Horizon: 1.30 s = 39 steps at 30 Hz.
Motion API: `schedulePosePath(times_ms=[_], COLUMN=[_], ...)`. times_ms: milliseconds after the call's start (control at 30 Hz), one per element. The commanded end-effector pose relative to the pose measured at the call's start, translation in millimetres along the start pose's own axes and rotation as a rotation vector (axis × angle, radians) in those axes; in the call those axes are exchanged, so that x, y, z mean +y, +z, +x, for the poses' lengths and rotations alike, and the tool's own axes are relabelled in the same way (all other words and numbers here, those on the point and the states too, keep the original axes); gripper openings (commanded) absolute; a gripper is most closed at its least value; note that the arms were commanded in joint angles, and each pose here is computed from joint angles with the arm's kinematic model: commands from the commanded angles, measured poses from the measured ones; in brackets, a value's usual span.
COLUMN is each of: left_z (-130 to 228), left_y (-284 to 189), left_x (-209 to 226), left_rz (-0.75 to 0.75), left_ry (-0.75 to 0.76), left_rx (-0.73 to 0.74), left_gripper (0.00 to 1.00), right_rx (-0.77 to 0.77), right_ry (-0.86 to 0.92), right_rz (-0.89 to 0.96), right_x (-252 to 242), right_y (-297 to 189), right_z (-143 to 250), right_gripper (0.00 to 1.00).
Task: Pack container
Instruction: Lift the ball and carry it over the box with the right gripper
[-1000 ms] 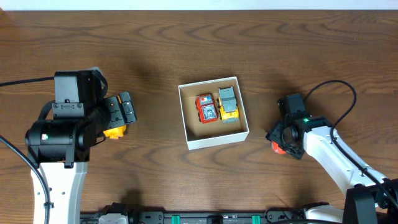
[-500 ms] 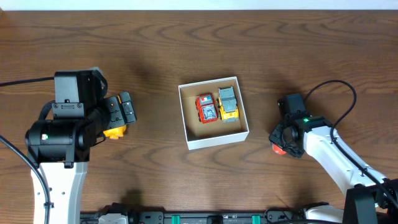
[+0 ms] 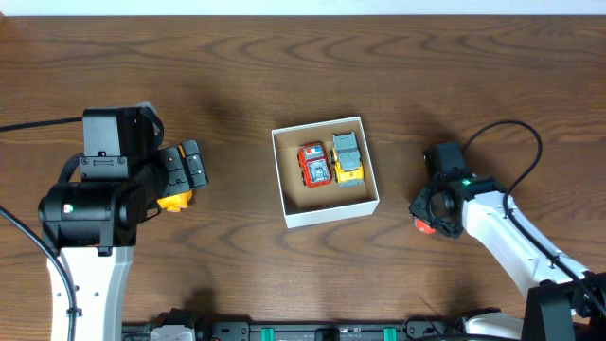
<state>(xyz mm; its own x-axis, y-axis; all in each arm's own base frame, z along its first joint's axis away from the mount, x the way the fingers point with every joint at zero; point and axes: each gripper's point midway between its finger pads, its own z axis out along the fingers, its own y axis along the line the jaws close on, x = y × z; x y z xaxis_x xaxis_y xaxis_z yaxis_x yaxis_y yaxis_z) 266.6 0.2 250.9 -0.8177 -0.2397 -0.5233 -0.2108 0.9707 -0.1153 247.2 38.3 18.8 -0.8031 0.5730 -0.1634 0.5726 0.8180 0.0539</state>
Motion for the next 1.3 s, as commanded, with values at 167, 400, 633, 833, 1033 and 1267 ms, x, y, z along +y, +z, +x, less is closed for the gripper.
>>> schedulePosePath(times_ms=[167,400,633,833,1033,1267], left_z=[-5,-5,-5,-5,-5,-5], left_y=[-3,-3,-3,-3,-3,-3], left_x=[-1,-1,-1,-1,-1,-1], left_rz=[0.008,0.008,0.008,0.008,0.008,0.008], left_ry=[-0.017,-0.017,-0.017,-0.017,-0.017,-0.017], left_rx=[-0.012,-0.012,-0.012,-0.012,-0.012,-0.012], left_gripper=[0.98,0.98,0.98,0.98,0.98,0.98], right_rx=[-0.237,-0.461,-0.596,-0.533,-0.401,-0.356], right_ry=[-0.208,-0.556,-0.886,-1.003,-1.093,-1.12], right_rz=[-0.146,-0.346,-0.521,-0.539,-0.549,-0.519], right_x=[69,157,234,274,296,301], right_y=[-85,-189,-232,-197,-148,-121], right_z=[-75,-85,-22,21,59,71], right_gripper=[0.01,0.01,0.01,0.01,0.01,0.01])
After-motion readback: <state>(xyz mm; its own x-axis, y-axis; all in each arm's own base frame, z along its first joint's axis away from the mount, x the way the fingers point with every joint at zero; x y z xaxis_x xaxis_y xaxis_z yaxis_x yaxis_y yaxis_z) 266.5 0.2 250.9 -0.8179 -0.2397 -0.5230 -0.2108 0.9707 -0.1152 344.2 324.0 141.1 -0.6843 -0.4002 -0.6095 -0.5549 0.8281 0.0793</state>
